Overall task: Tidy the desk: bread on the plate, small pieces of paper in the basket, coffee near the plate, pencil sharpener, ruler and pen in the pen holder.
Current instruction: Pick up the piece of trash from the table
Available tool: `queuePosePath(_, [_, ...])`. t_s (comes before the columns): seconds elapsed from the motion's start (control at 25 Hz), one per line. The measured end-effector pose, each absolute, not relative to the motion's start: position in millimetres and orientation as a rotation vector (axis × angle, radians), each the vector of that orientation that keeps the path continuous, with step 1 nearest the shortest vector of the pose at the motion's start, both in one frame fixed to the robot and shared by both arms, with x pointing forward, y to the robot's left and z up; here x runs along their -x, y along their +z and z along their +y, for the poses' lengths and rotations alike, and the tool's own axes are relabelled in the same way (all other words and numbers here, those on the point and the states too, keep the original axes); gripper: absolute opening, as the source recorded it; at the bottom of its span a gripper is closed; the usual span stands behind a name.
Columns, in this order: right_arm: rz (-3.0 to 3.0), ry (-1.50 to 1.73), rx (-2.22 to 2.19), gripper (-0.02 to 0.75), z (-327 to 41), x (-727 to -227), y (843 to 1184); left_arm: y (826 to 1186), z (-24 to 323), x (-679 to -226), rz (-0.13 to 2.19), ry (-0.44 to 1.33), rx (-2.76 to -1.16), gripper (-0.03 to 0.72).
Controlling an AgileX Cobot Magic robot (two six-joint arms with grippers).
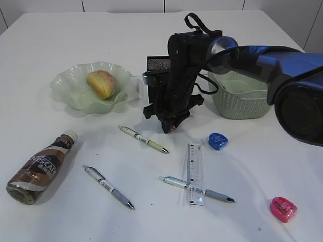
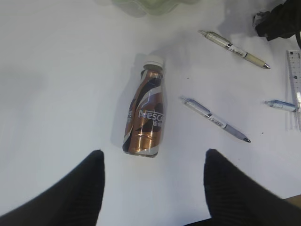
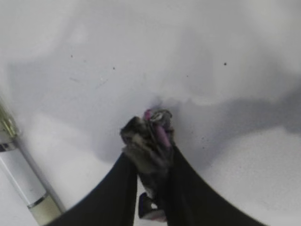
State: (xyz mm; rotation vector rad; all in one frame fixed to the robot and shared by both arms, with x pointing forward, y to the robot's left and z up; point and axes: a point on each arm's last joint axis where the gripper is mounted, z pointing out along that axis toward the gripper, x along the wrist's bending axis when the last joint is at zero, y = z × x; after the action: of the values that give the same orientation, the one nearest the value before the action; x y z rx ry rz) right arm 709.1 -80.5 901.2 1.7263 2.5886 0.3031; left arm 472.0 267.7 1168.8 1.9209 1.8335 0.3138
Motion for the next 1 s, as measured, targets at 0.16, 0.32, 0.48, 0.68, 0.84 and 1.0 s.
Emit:
queuePosePath(0.16, [2.595,0.294,-1.731,0.067,-80.7,-708.4,901.1,1168.8,267.7,-472.0,1.834,0.314,-1.921,0.466])
queuePosePath(0.32, [2.607,0.269,-1.736,0.025,-81.2,-706.9,902.6,1168.8,267.7,-472.0,1.834,0.314,-1.921,0.466])
queuePosePath(0.48, [2.596,0.300,-1.722,0.022,-79.7,-710.6,912.5,1168.8,267.7,-472.0,1.834,0.314,-1.921,0.466])
queuePosePath(0.68, [2.579,0.351,-1.727,0.020,-78.6,-710.5,927.4,1168.9,266.7,-471.8,1.830,0.301,-1.916,0.466])
queuePosePath(0.84, [2.563,0.392,-1.714,0.020,-79.0,-709.1,945.1,1169.0,266.3,-471.8,1.829,0.297,-1.914,0.466])
queuePosePath(1.0, [2.490,0.440,-1.635,0.020,-86.3,-705.8,989.5,1169.0,265.9,-471.8,1.827,0.292,-1.912,0.466])
